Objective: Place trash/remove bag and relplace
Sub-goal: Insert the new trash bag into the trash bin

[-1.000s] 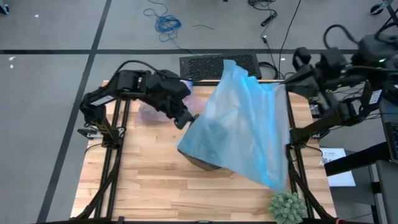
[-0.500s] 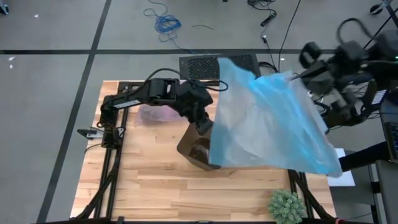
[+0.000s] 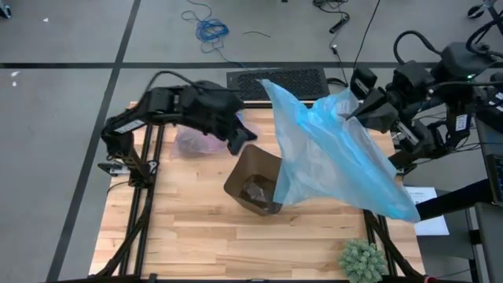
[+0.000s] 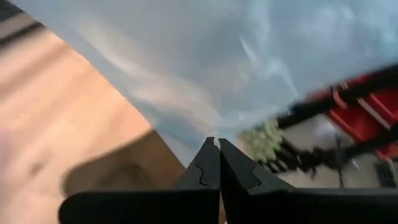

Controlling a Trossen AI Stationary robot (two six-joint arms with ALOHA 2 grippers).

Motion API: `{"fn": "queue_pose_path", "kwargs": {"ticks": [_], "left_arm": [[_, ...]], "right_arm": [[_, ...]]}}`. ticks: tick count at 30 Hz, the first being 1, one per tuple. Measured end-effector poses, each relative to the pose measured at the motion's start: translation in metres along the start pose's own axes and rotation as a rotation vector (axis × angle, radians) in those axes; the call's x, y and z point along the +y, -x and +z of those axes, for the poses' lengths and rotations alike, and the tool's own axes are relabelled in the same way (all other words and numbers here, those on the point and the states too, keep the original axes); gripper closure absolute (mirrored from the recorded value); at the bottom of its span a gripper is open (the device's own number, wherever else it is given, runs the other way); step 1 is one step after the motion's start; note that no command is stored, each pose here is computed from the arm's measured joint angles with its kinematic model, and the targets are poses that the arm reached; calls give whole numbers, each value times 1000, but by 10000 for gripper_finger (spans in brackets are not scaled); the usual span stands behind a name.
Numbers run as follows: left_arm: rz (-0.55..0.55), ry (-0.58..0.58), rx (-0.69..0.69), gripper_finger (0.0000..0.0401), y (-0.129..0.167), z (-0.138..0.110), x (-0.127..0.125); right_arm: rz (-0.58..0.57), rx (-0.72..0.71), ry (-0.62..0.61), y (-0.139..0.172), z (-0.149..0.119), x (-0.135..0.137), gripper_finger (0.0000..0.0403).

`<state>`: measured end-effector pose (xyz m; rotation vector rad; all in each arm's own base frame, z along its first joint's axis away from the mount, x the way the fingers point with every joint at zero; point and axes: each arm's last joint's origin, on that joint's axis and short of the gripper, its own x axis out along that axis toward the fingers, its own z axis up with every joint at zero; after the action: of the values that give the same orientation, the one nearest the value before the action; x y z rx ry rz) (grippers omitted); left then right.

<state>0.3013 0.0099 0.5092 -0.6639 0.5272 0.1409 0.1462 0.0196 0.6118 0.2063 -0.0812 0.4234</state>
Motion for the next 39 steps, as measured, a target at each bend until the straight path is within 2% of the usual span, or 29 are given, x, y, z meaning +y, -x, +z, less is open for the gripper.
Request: {"fn": "queue_pose_path", "kwargs": {"ticks": [6,13,16,22,28,32,39], "left_arm": [[142,-15,-250,401,40,12,8],[146,-87,-419,401,49,37,19],[146,-91,-388,401,41,41,25],[150,-99,-204,401,-2,34,31],[72,-130,-79,401,-38,19,16],[64,-145,-61,401,-42,5,-1],[101,-174,-57,401,-43,-10,-17]], "right_arm": [[48,1,-19,-11,-2,3,403],[112,39,-62,-45,-12,-1,403],[138,33,-60,-54,-13,-1,403],[153,-27,-36,-58,-9,-1,403],[137,-48,-7,-54,-6,0,403],[113,-26,20,-53,-8,-1,403],[-20,49,82,-54,-18,-7,403]]}}
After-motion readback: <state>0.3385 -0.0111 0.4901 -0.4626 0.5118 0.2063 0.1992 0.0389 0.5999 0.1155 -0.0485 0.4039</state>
